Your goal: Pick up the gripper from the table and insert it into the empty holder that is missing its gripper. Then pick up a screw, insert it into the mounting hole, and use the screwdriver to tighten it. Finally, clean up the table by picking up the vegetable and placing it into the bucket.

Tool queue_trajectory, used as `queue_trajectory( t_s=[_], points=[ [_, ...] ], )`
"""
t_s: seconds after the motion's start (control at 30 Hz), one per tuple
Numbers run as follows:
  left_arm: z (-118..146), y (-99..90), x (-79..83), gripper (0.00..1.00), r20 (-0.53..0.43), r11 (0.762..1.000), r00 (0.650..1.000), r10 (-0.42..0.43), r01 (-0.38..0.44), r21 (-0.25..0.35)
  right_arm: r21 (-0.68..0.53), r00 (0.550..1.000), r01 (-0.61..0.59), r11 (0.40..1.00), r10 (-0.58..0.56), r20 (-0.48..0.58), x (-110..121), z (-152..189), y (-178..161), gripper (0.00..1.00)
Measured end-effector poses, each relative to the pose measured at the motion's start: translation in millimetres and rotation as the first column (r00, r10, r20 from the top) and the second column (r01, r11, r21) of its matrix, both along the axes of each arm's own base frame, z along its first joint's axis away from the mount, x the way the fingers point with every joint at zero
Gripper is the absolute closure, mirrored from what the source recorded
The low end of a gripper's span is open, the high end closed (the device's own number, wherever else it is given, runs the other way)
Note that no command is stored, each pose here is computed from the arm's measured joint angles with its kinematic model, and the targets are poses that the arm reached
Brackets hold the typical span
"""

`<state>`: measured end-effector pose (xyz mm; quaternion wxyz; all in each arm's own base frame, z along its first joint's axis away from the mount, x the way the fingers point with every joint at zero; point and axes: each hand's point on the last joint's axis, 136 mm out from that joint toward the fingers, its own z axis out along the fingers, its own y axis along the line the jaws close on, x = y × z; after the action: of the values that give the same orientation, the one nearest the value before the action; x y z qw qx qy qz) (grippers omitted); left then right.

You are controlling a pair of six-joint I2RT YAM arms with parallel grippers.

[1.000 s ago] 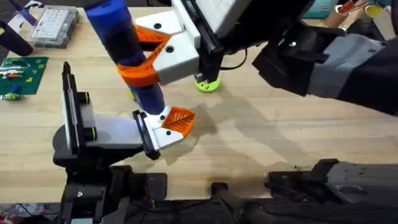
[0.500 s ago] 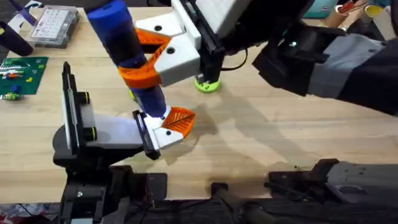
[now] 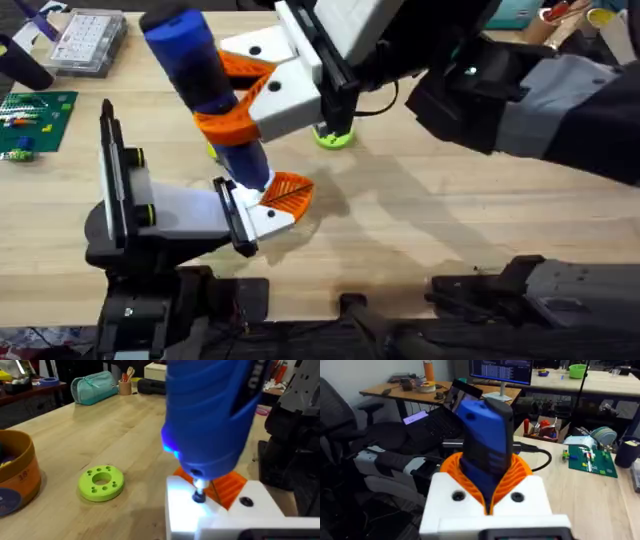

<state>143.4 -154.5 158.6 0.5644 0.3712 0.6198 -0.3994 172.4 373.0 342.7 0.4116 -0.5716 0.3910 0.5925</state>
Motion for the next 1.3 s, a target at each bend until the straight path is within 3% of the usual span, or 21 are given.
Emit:
queue_trajectory(
  t_s=[1.3],
  points=[
    [-0.2, -0.4, -0.9, 0.994, -0.011, 1.000, 1.000, -0.005, 0.005, -0.005, -0.030, 1.000, 0.007, 1.000, -0.007, 0.003, 2.1, -8.0, 0.7, 0.978]
  ],
)
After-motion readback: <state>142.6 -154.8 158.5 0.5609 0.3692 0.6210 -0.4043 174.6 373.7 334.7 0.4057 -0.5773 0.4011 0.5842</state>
